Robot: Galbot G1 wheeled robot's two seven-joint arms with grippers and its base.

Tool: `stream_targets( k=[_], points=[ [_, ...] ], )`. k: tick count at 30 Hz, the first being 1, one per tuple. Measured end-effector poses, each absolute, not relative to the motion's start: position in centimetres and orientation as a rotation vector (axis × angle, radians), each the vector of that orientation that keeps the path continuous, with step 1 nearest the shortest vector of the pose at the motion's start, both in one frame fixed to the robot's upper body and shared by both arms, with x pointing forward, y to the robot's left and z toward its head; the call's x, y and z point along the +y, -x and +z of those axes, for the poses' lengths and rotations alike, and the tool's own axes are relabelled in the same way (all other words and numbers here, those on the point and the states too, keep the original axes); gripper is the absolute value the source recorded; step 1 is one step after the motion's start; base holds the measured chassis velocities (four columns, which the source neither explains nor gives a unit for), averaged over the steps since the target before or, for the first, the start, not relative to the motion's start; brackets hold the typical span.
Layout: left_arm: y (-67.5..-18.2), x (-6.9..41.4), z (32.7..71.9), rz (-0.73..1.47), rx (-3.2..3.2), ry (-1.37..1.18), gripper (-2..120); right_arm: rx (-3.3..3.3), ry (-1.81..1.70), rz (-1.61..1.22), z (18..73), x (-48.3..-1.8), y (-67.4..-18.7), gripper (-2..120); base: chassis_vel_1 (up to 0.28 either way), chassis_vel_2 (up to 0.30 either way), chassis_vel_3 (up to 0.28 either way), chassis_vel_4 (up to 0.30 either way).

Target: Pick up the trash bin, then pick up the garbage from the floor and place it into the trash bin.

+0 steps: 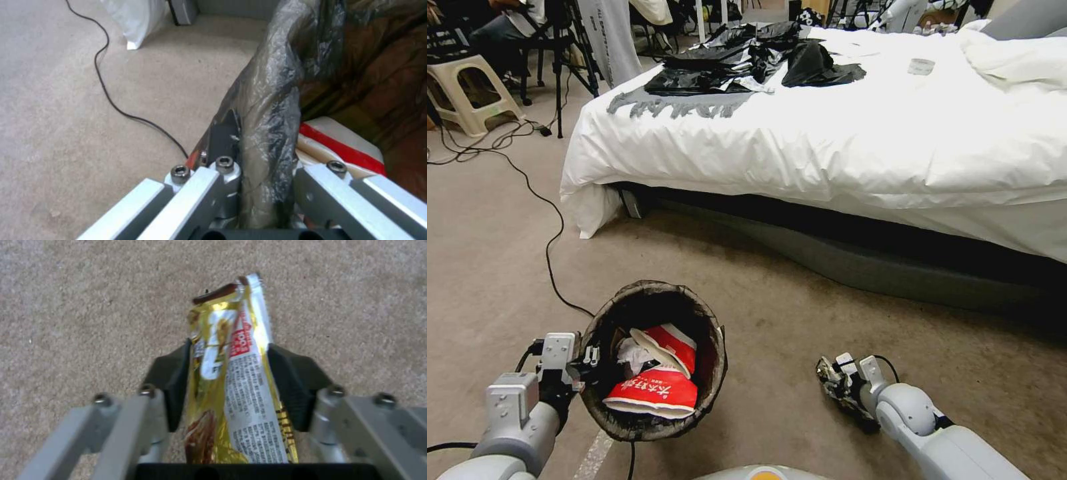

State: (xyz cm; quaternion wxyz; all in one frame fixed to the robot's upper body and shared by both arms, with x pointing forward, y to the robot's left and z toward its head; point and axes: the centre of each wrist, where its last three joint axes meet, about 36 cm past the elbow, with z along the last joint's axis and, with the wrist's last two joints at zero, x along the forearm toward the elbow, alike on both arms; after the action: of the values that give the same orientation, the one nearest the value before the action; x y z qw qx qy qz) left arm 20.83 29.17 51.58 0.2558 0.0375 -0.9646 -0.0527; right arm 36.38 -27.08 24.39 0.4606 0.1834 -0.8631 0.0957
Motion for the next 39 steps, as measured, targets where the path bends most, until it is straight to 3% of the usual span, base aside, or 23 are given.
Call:
stream_targets(
  k=[3,12,26,32,33,34,39],
  points=[
    [-20.9,29.1,51.6,-0.14,-2.62,-0.102,0,-2.128,-0.444,0.232,24.2,-27.0,-36.3,26,0.0,0.0,0.0,0.0],
    [-20.9,29.1,51.6,-0.136,-2.622,-0.103,0,-2.14,-0.425,0.221,23.7,-27.2,-36.4,0,0.0,0.0,0.0,0.0],
    [-20.7,29.0,51.4,-0.128,-2.612,-0.106,0,-2.26,-0.378,0.162,25.4,-28.2,-37.6,0,0.0,0.0,0.0,0.0],
    [-20.6,29.0,51.4,-0.127,-2.608,-0.106,0,-2.496,-0.395,0.149,34.3,-30.2,-39.8,0,0.0,0.0,0.0,0.0],
    [-20.6,29.0,51.4,-0.126,-2.608,-0.105,0,-2.549,-0.417,0.151,36.8,-30.5,-39.9,0,0.0,0.0,0.0,0.0],
    [-20.6,28.9,51.3,-0.126,-2.607,-0.101,0,-2.675,-0.479,0.139,43.3,-30.7,-39.9,0,0.0,0.0,0.0,0.0],
    [-20.6,28.8,51.3,-0.123,-2.606,-0.096,0,-2.78,-0.566,0.106,49.0,-29.4,-39.2,0,0.0,0.0,0.0,0.0]
  ],
)
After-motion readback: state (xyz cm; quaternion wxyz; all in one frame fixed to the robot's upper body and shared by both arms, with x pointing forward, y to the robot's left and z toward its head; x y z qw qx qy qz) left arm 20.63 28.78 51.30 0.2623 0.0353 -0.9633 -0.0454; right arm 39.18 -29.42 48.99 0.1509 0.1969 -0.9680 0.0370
